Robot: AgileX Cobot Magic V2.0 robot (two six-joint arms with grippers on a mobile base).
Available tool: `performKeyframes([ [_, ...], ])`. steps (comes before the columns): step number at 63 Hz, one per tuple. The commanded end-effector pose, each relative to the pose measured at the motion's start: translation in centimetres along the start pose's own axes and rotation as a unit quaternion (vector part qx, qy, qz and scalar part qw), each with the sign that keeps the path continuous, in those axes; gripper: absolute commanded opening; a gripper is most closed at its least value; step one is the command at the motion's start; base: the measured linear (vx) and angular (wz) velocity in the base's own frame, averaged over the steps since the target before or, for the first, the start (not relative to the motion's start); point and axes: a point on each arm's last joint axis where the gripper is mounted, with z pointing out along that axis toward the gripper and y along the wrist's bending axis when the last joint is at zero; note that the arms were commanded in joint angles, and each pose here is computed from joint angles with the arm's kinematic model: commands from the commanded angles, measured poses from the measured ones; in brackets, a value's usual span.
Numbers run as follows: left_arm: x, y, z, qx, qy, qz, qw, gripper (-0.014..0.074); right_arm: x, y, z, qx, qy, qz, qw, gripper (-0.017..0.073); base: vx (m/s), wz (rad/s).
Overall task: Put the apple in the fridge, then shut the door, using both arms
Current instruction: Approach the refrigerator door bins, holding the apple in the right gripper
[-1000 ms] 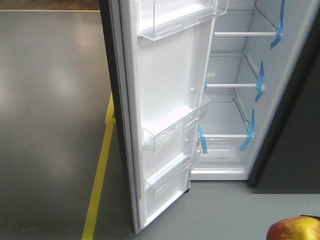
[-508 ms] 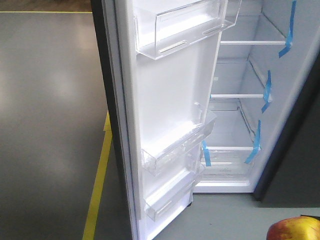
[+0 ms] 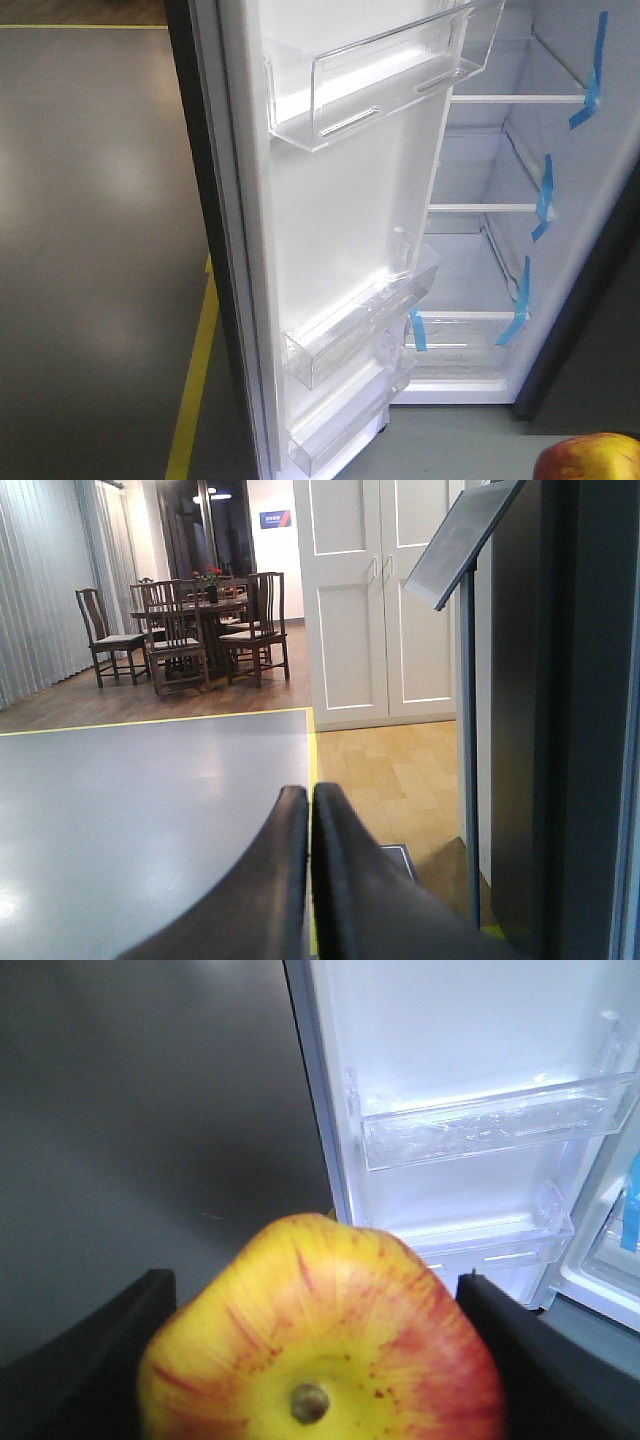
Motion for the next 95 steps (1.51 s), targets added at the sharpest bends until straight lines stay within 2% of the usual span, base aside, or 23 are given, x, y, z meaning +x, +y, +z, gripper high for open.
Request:
performKeyframes([
  [1,0.0,-0.07,-0.08,0.005,-0.031,-0.006,0.999,-0.0006,-1.39,0.11,-0.47,0.0,-0.047,0.002,0.999,0.0377,0.08,-0.01],
  [95,0.0,-0.07,-0.08,0.005,-0.031,-0.006,0.999,-0.0006,-1.4,0.11,-0.47,0.0,-0.047,0.002,0.999,0.0377,0.06,-0.01],
])
